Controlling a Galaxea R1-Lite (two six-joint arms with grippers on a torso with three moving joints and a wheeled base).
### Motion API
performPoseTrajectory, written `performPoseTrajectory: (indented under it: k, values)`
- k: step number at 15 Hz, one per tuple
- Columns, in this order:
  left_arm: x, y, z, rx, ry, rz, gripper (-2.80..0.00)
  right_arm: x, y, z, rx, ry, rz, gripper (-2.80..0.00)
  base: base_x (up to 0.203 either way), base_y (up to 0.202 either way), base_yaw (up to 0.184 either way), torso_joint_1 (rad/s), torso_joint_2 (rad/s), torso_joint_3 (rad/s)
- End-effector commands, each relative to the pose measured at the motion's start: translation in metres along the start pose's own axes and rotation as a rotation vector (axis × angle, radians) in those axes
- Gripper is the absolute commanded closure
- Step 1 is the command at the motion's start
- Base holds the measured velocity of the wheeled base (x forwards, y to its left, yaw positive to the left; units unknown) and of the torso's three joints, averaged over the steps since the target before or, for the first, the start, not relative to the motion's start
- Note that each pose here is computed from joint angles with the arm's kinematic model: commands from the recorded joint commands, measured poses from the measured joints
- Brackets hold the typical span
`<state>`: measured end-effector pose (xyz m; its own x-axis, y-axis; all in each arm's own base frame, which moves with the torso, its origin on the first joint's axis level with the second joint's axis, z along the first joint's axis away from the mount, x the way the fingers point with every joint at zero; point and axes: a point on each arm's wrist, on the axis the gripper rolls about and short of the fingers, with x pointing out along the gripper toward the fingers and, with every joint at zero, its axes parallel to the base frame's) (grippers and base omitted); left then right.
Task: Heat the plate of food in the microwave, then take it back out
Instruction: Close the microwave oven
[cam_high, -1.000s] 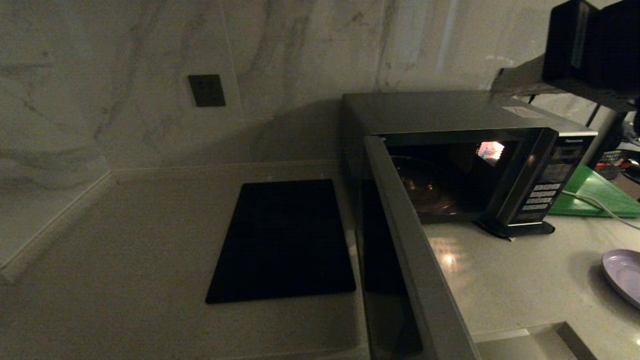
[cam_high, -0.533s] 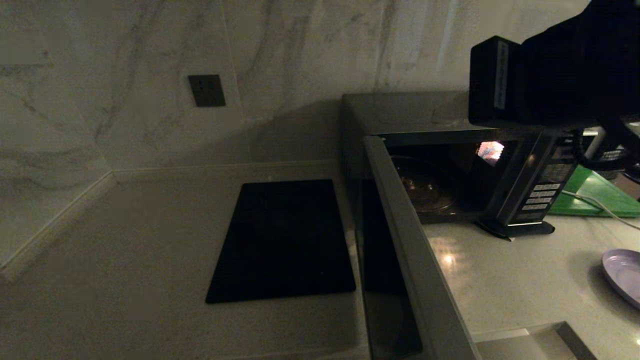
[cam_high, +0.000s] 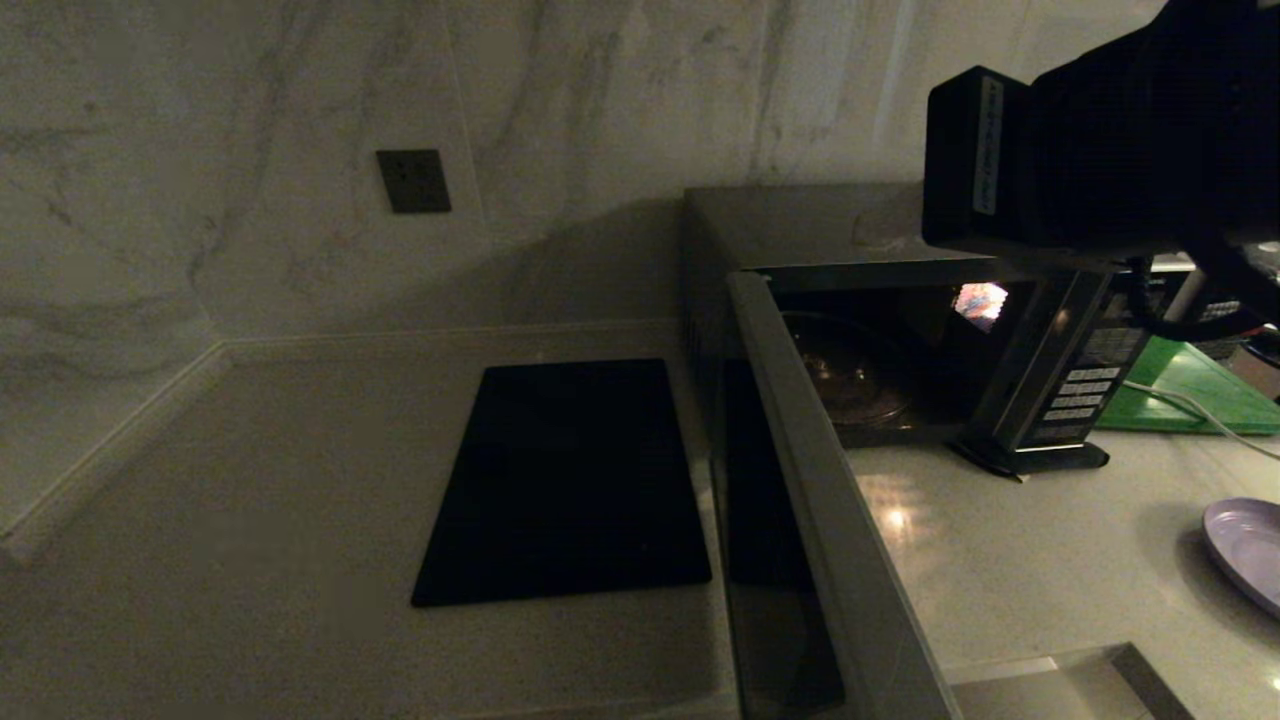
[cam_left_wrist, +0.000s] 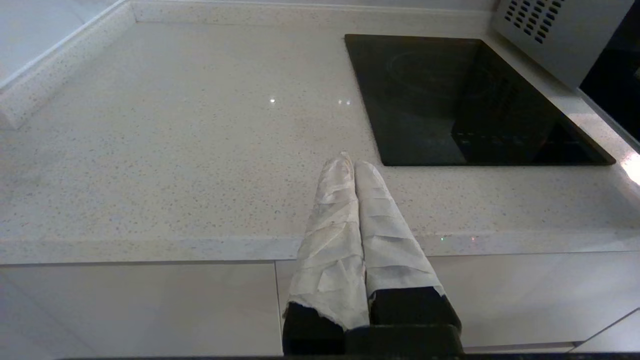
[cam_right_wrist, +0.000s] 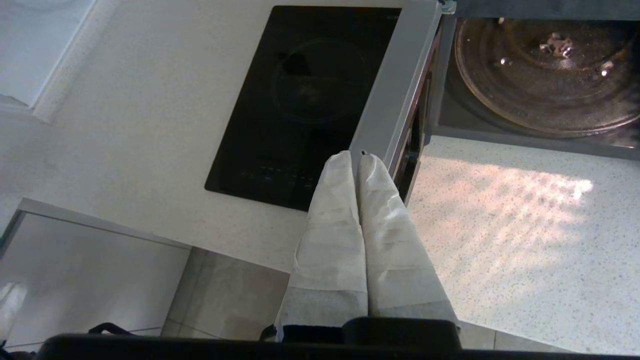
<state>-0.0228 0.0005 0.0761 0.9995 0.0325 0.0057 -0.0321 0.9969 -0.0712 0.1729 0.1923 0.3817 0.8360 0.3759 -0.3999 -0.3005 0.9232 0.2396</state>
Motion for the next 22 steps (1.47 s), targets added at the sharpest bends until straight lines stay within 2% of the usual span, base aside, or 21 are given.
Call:
performPoseTrajectory:
  k: [1,9,14,22]
  values:
    - [0.0,0.0,0.0,-0.001,0.001,0.001,0.0,0.003,0.002,-0.003,-0.003,0.015,-0.003,0.0,0.0,0.0,0.0,0.0,0.0,0.0]
    - [0.0,0.0,0.0,-0.001,0.001,0.001,0.0,0.021,0.053,-0.042,-0.116,0.136,0.097,0.0,0.0,0.0,0.0,0.0,0.0,0.0]
    - [0.0,0.0,0.0,-0.001,0.001,0.001,0.0,0.031,0.054,-0.055,-0.131,0.186,0.07,0.0,0.0,0.0,0.0,0.0,0.0,0.0]
    - [0.0,0.0,0.0,0.008,0.003,0.001,0.0,0.048,0.059,-0.069,-0.072,0.233,0.034,0.0,0.0,0.0,0.0,0.0,0.0,0.0]
